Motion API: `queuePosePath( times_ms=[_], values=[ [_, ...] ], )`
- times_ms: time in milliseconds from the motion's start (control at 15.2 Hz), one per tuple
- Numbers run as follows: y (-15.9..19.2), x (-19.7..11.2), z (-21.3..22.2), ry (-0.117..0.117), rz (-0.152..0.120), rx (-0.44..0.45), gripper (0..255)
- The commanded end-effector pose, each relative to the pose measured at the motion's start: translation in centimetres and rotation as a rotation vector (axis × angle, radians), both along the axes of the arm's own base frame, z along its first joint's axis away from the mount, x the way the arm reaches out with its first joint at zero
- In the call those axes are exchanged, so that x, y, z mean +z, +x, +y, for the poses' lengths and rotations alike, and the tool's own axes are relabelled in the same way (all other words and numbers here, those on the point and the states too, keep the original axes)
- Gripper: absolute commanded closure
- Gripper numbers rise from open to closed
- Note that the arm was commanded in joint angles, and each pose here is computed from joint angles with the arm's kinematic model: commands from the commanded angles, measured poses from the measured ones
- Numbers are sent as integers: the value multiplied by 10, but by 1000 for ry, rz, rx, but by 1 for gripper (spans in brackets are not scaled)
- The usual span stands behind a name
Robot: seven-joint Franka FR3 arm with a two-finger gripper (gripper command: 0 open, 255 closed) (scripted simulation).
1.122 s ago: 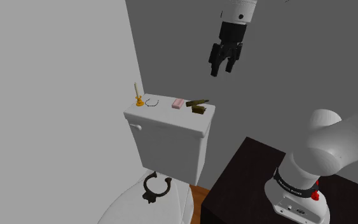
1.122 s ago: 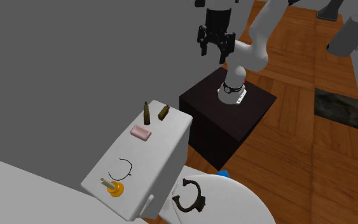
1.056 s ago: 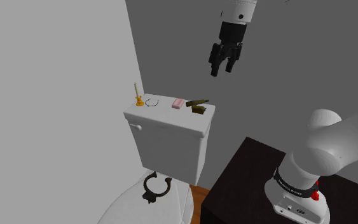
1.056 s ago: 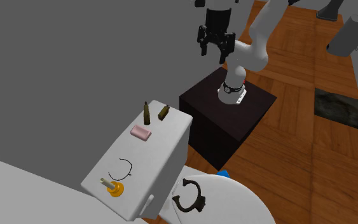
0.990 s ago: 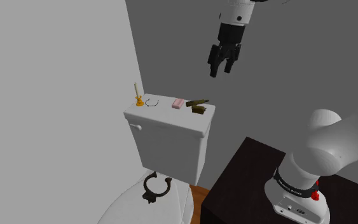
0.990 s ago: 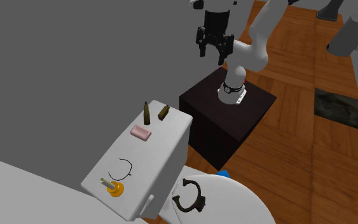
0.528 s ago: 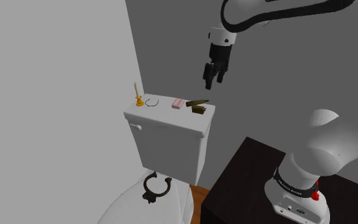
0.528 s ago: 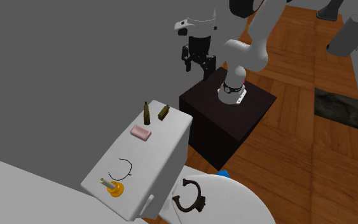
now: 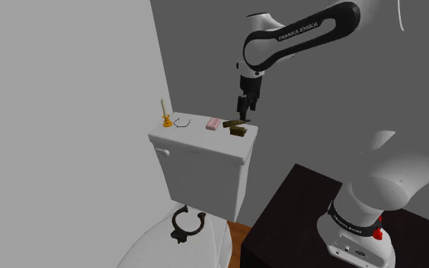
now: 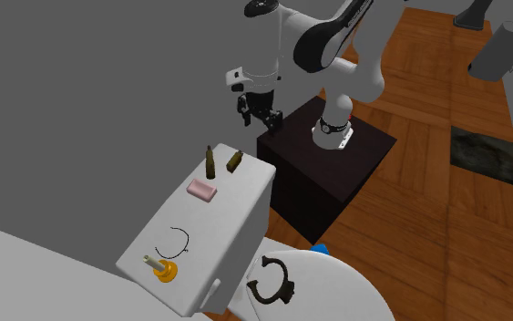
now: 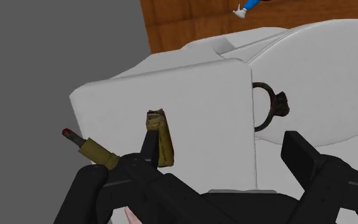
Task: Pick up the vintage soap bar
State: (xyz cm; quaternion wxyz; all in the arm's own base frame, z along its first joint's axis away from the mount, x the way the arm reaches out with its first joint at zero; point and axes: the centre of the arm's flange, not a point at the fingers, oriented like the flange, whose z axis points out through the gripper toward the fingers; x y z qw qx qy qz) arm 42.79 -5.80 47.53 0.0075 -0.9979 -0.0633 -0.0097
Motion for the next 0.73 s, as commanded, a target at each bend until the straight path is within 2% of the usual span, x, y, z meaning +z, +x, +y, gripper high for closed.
queuePosePath(
  times_ms=[0,528,660],
  values=[
    [15,-20,-8,-19,7,35,0],
    [74,-102,-34,-91,40,168,0],
    [75,-109,-34,-92,40,169,0]
  ],
)
